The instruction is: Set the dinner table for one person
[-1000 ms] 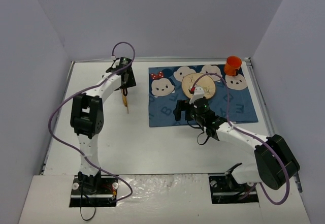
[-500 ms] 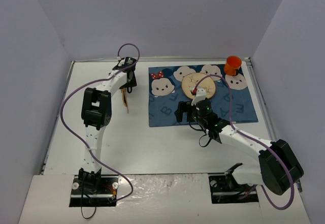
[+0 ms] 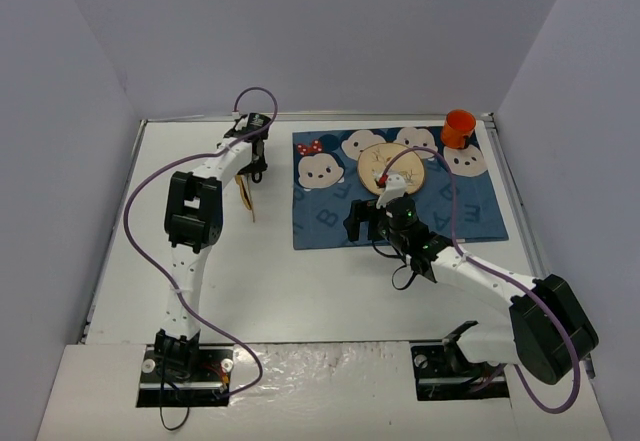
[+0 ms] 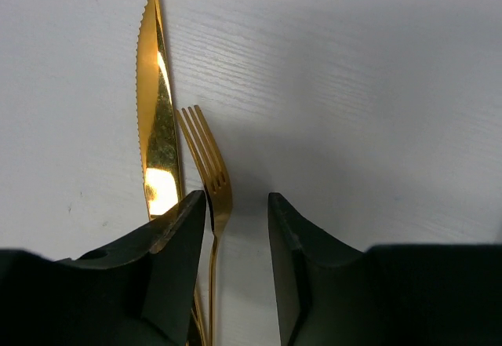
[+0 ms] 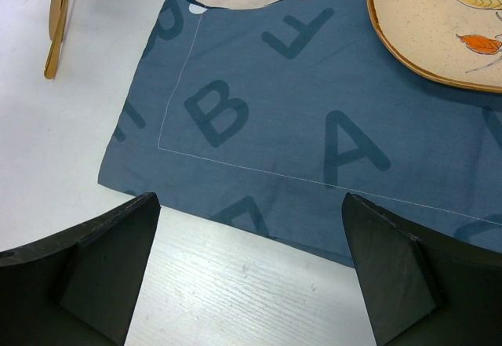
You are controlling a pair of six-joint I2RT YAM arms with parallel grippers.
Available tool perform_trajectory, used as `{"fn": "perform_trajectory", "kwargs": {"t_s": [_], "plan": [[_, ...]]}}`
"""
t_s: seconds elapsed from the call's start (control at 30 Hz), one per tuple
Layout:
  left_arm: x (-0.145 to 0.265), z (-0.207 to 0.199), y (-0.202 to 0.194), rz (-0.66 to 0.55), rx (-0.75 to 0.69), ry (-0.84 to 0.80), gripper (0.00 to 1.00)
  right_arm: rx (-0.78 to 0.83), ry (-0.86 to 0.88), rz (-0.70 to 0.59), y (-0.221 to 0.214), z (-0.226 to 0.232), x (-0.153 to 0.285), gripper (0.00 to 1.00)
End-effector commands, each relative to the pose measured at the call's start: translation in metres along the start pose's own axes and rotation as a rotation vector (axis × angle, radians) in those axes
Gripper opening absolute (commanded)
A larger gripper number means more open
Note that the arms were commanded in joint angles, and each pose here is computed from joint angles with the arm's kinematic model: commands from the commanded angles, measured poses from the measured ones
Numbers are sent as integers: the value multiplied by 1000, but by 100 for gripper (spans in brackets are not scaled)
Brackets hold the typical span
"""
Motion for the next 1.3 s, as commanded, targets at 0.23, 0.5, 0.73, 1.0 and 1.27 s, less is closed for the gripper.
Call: {"fn": "perform_trajectory", "kwargs": {"t_s": [0.23, 0.5, 0.73, 1.0, 1.27], "plan": [[29, 2, 26, -81, -20, 6, 3, 4, 57, -74, 17, 11, 4, 98], [83, -16, 15, -96, -139, 78, 0, 7, 47, -98, 23, 10, 16, 98], [131, -52, -5, -130, -197, 92, 0, 4, -2, -137, 26, 2, 34, 98], [140, -69, -37, -72, -221, 187, 0, -6, -23, -163, 26, -4, 53, 98], [135, -53, -55, -49, -262, 306, 0, -7, -27, -171, 24, -6, 58, 98]]}}
Point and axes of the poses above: each gripper's point midway between its finger pads, its own x axis back along the fingers, its own z axis along the line the jaws close on, y = z × x, the point moved 6 cm from there along x, back along the fingers, and after that the axes turned 5 degrees about -x, right-handed, at the moved point
